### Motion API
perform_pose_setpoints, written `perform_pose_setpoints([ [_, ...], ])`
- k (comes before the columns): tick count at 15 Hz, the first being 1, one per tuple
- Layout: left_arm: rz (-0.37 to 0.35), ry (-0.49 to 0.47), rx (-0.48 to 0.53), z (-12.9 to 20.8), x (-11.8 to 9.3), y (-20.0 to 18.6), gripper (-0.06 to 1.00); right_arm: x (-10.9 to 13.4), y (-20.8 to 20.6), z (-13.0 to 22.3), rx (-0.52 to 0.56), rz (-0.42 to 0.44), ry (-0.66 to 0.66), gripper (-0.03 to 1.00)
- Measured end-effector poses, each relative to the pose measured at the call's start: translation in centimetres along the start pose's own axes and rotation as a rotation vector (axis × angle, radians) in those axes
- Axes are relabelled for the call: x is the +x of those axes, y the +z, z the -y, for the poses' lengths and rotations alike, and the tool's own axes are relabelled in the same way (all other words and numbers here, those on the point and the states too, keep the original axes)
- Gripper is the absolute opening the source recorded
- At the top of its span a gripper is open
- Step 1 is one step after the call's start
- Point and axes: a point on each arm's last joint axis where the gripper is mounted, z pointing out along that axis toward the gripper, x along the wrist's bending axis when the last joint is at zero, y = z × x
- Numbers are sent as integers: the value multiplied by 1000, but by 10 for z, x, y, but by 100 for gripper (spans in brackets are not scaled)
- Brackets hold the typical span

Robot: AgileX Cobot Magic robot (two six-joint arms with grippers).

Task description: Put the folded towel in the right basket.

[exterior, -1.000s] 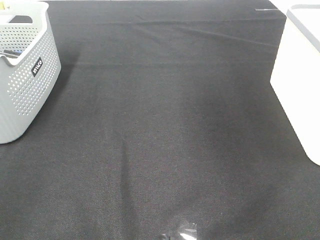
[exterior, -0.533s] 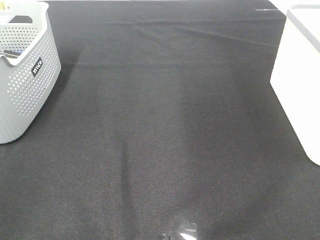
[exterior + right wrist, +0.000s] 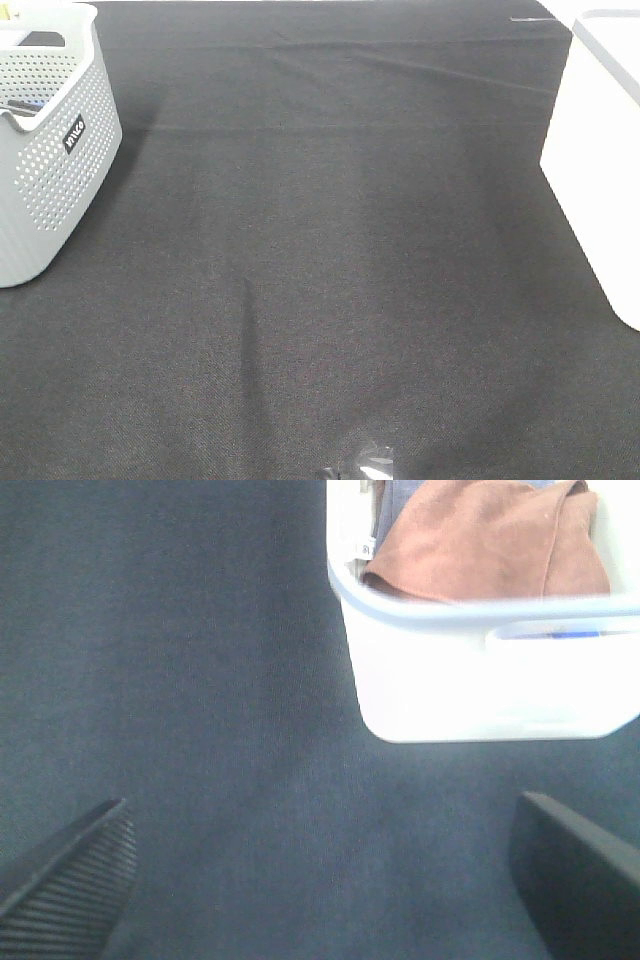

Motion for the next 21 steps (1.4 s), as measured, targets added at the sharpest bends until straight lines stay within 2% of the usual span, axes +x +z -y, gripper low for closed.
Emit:
perform_pose_setpoints([
  [2, 0, 0, 0, 0, 0, 0, 99, -3, -4, 38, -54, -4, -18, 97],
  [6, 0, 0, 0, 0, 0, 0, 99, -7, -8, 80, -172, -11, -17, 97],
  [7, 0, 0, 0, 0, 0, 0, 99, -7, -9, 85, -184, -12, -15, 97],
  [8, 0, 0, 0, 0, 0, 0, 99, -8, -6, 91, -148, -6, -17, 97],
  [9, 0, 0, 0, 0, 0, 0, 99, -8, -1, 95, -114, -2, -19, 97],
  [18, 0, 0, 0, 0, 0, 0, 99, -8, -1, 95, -114, 3, -21, 97],
  [21, 0, 0, 0, 0, 0, 0, 99, -8, -2, 95, -115, 115, 58, 97],
])
